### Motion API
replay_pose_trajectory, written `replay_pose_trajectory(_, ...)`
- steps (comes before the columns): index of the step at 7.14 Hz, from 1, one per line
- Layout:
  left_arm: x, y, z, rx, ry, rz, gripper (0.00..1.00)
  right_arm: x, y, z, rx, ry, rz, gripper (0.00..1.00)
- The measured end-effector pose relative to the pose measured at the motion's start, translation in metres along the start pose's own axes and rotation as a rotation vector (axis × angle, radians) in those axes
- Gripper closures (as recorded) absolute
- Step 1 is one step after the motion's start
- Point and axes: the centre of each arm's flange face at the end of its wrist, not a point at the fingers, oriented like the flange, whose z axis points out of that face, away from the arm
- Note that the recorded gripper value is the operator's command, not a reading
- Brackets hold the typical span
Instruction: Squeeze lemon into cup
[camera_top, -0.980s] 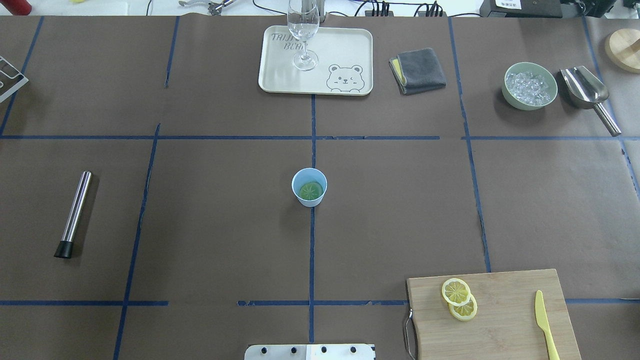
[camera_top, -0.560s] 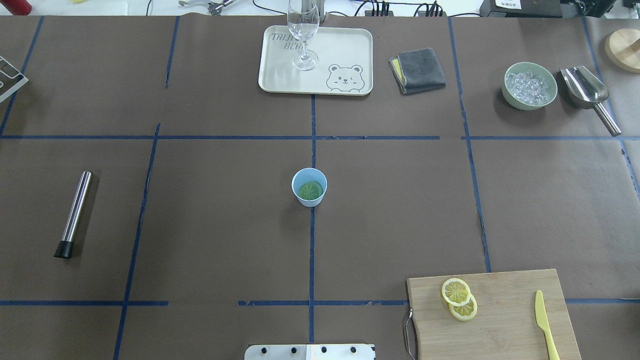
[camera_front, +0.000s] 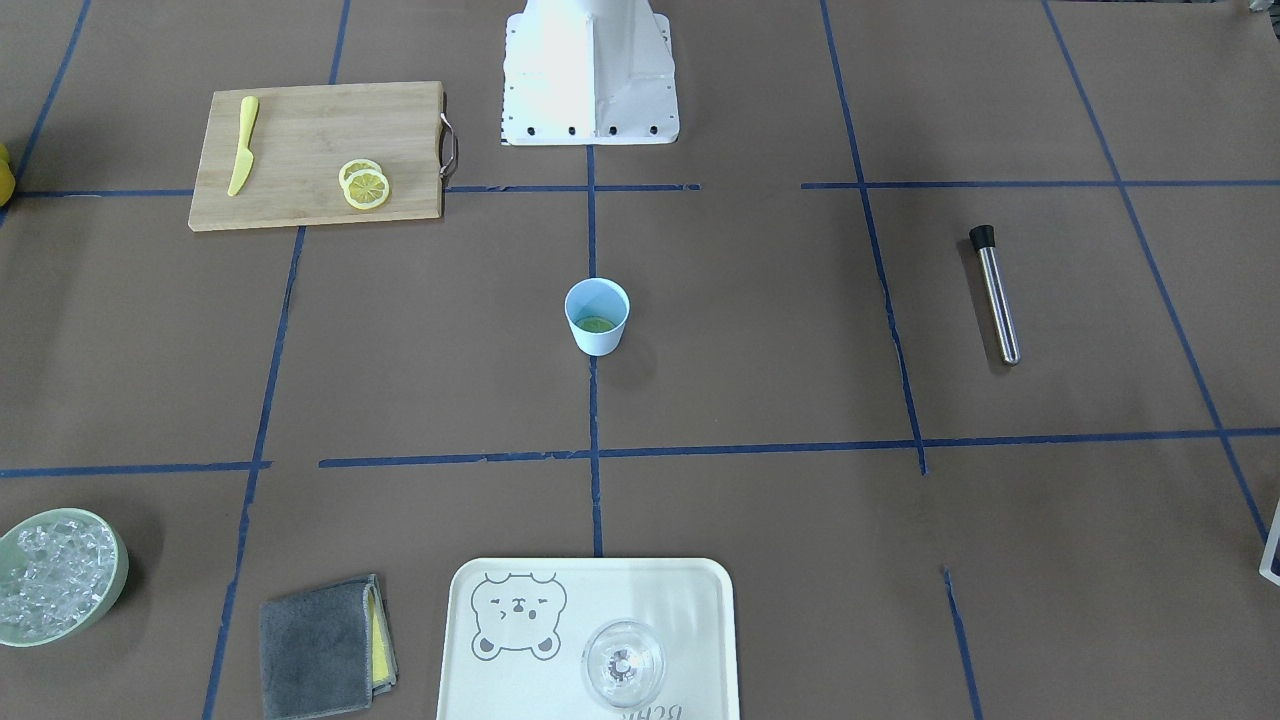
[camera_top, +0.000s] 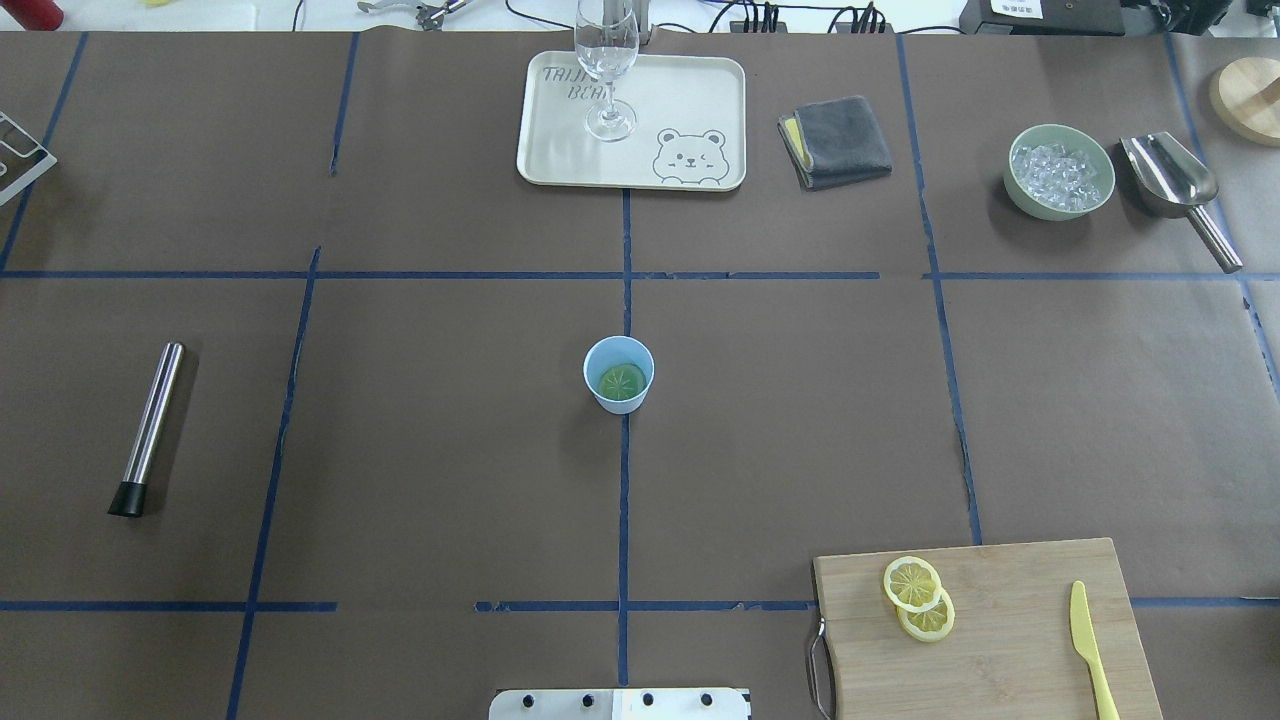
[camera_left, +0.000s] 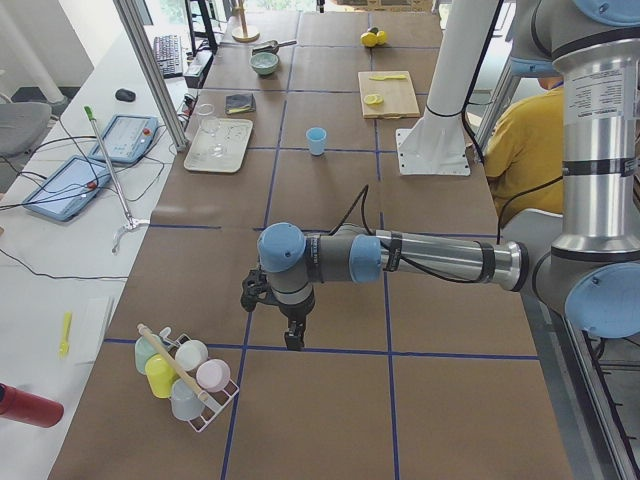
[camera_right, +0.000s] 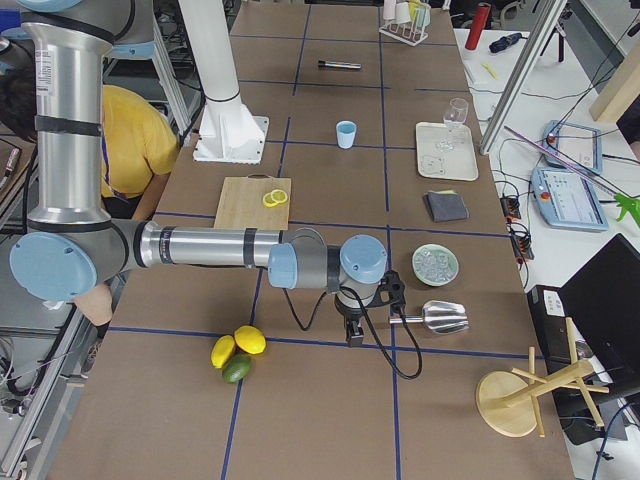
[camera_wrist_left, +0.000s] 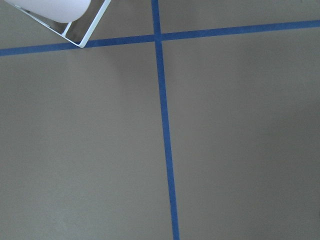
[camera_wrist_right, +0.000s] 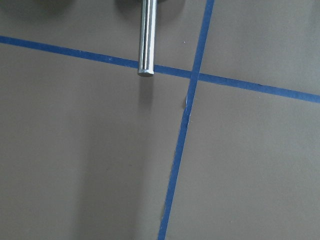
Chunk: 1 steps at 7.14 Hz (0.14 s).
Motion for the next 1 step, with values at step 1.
replay_pose_trajectory(1, -0.0054, -0.0072, -0.0014, 0.003, 0.001, 0.006, 0.00, -0.0003, 0.0009, -0.0003, 0.000, 0.001, -0.001, 0.00)
